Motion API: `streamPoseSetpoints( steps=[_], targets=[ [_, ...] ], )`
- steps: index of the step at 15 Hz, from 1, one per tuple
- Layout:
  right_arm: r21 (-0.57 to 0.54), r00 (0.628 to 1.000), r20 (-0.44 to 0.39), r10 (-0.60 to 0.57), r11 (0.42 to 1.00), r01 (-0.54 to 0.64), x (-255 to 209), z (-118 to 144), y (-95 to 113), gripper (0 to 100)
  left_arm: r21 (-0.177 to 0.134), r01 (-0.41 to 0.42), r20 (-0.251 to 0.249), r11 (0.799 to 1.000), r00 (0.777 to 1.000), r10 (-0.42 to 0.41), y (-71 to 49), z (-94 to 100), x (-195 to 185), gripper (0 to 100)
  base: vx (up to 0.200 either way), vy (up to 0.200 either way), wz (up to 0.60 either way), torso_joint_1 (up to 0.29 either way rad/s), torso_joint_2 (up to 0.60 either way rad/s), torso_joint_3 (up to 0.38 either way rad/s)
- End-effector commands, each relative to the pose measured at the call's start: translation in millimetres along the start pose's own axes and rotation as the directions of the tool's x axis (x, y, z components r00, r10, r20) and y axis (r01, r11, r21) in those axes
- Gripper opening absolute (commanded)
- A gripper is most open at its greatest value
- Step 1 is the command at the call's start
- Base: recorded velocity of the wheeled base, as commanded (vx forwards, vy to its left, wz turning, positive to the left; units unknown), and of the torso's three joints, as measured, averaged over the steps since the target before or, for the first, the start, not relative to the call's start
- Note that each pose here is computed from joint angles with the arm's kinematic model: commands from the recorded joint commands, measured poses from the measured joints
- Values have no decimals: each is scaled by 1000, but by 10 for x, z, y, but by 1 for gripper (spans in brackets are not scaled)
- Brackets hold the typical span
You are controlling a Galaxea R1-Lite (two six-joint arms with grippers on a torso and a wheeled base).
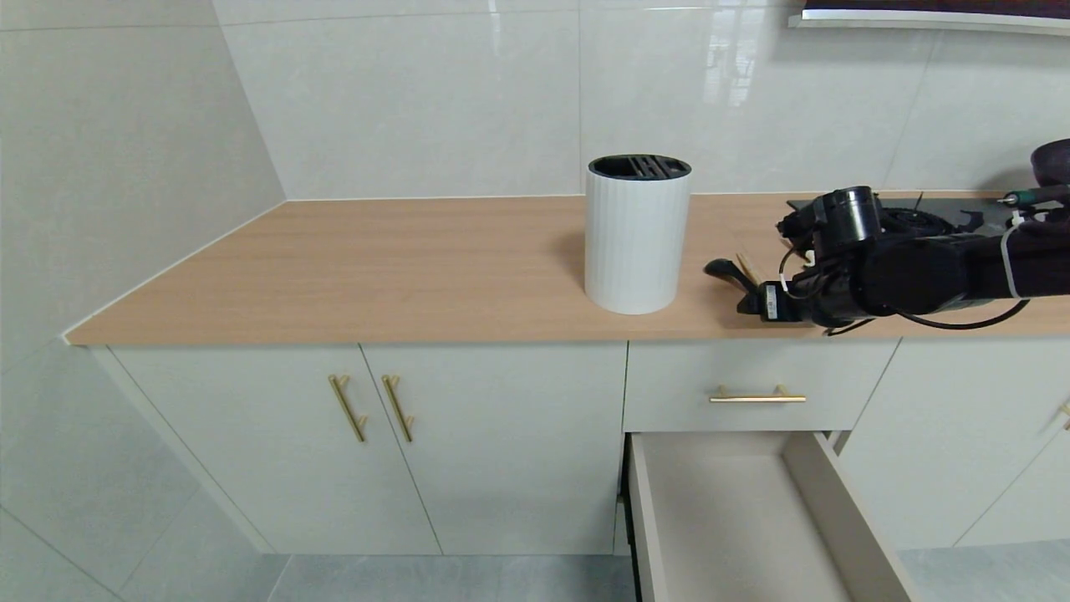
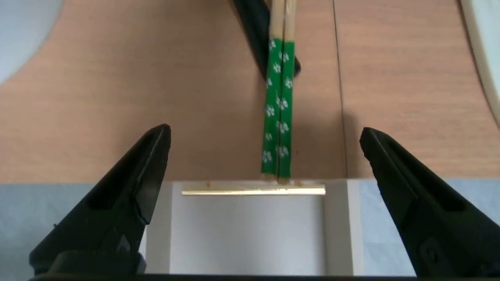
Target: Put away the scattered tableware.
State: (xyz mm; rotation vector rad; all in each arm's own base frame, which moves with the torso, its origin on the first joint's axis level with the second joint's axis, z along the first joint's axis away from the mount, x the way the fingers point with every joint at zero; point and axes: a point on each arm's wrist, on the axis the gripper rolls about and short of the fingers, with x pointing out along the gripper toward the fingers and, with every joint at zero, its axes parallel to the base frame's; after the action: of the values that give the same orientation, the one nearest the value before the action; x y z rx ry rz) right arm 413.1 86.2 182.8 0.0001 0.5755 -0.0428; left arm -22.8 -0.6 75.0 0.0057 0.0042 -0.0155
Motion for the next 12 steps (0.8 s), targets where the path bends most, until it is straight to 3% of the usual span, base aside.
streamPoseSetpoints(
  steps=[1,12],
  targets=[
    [11,1000,-1,1,1000,-1,7,-4,3,100,0,0,0,1000,1000,0,0,0,0,100,0,0,0,0,0,0],
    [11,1000,-2,5,1000,-5,53,-31,37,100,0,0,0,1000,1000,0,0,0,0,100,0,0,0,0,0,0]
  ],
)
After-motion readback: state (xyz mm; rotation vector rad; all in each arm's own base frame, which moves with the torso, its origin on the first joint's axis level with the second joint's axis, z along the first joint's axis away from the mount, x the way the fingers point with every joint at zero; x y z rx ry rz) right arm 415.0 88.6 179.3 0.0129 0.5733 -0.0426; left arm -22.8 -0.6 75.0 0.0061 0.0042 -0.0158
